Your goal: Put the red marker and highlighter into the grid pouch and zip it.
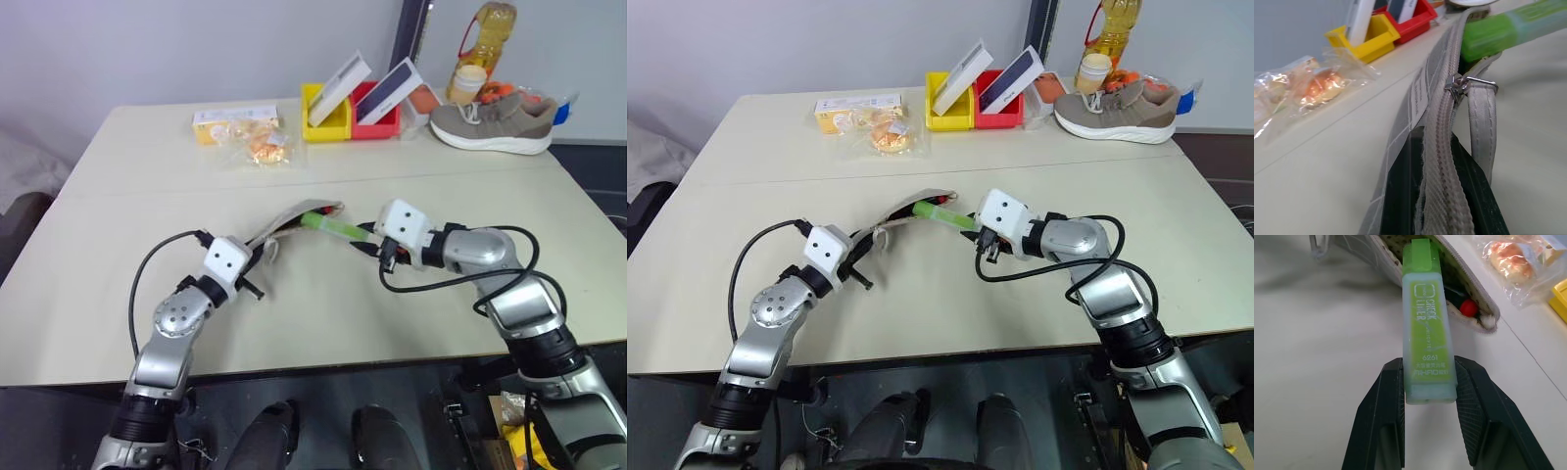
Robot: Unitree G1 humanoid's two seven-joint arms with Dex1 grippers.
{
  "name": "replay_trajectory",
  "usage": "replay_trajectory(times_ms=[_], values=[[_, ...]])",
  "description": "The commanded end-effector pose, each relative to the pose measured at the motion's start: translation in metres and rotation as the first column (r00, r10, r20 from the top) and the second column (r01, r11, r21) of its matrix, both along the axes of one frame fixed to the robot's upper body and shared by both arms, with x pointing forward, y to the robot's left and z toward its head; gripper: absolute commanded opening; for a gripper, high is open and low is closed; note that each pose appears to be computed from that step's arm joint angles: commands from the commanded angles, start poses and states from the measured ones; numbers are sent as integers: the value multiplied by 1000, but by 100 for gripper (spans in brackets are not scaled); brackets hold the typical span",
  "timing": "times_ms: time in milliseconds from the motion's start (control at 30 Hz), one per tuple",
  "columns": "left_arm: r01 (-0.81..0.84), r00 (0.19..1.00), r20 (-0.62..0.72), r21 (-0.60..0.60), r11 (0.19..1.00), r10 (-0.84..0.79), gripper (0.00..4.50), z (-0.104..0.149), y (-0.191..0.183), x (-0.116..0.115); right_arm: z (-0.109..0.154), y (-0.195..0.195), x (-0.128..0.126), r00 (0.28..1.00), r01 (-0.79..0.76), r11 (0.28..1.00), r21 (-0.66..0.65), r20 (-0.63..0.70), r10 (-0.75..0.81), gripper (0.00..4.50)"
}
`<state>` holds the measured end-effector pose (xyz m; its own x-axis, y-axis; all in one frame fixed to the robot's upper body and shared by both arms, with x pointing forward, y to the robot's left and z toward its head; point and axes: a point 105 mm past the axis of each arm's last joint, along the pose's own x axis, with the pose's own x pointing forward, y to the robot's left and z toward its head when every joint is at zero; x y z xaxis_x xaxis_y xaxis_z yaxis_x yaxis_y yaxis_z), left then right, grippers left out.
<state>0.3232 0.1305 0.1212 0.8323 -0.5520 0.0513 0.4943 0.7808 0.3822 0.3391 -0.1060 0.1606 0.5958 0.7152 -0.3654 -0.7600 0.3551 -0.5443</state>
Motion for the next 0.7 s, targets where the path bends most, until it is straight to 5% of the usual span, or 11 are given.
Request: replay_trajectory(times_ms=[33,267,500,533,700], values=[[87,993,72,14,996,-88,0,18,-11,-11,17,11,-6,990,-90,991,-101,98,100,86],[209,976,42,84,974,-213,0,14,-21,-18,17,34,-25,941,-259,918,-301,137,310,86],[258,965,29,86,962,-261,0,15,-27,-22,18,39,-15,933,-251,907,-339,166,320,86],[259,965,29,84,962,-262,0,16,-27,-23,18,39,-13,934,-244,908,-341,170,315,193],[262,964,21,79,962,-264,0,15,-25,-26,21,33,-8,937,-202,916,-346,204,284,445]])
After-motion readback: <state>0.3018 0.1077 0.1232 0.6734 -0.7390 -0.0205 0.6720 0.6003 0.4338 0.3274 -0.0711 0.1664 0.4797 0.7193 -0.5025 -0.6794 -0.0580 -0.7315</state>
